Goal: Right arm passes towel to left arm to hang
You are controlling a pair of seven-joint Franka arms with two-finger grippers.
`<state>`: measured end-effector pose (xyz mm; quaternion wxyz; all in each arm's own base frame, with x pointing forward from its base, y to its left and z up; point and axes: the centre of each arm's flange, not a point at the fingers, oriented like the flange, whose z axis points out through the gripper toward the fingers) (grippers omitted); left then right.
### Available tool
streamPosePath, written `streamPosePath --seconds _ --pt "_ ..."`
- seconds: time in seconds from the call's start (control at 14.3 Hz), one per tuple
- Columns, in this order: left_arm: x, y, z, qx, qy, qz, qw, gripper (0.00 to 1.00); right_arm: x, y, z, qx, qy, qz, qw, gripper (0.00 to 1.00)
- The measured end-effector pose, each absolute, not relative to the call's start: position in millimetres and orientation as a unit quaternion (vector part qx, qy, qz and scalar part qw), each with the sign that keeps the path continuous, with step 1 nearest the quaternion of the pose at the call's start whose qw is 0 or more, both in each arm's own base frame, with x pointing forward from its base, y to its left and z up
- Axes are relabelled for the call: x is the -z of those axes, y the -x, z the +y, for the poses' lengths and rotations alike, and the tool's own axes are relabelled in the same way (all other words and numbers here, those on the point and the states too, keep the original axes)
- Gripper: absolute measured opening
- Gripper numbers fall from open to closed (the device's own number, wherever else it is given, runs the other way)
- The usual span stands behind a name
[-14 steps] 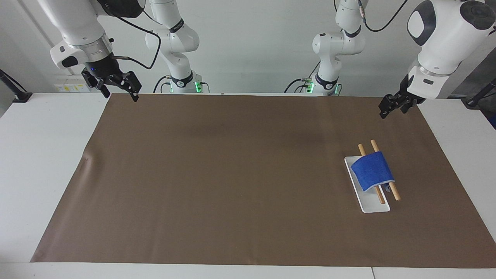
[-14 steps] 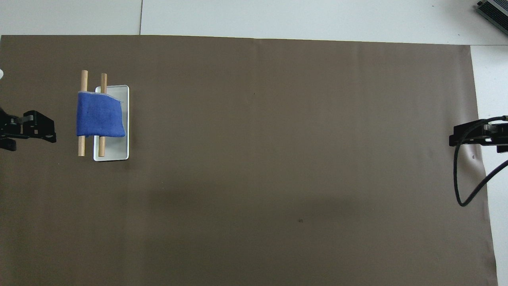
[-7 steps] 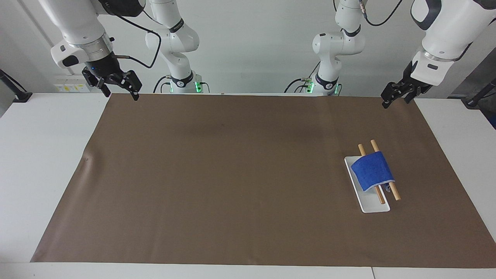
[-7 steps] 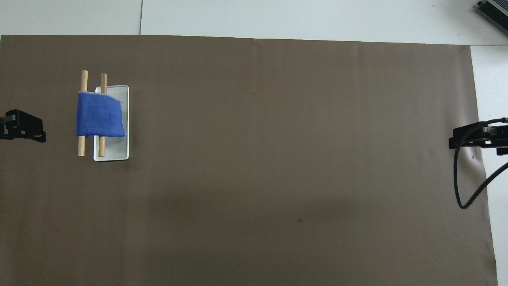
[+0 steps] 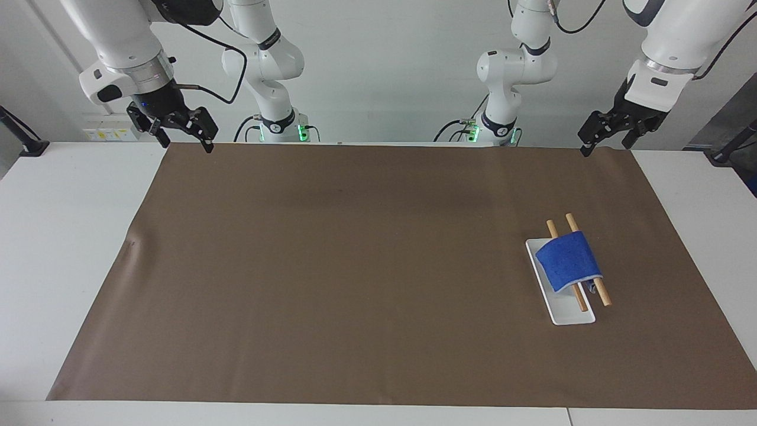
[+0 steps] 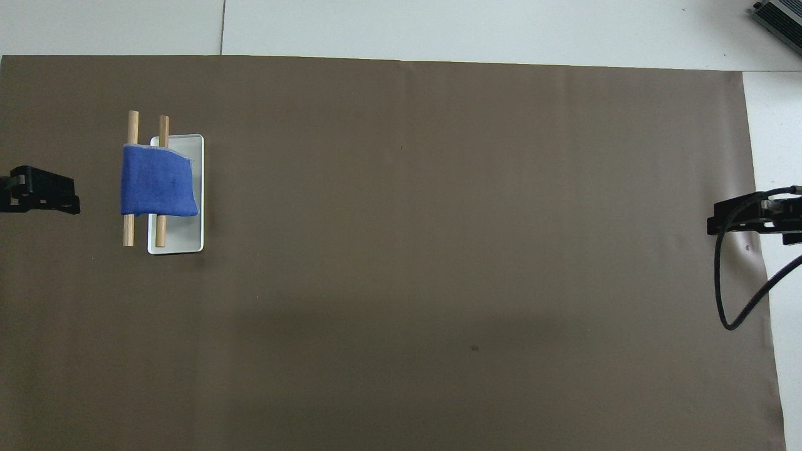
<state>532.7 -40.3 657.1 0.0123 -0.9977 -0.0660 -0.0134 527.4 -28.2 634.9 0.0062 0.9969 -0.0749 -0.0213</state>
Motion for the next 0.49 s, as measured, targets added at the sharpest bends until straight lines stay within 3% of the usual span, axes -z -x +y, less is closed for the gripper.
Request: streamPosePath --seconds 0.49 --pt "-652.2 -538.2 -42.0 0.028 0.997 -0.066 0.001 1.0 -634.9 -527.4 -28.2 0.021 -0.997 -0.075 0.006 1.0"
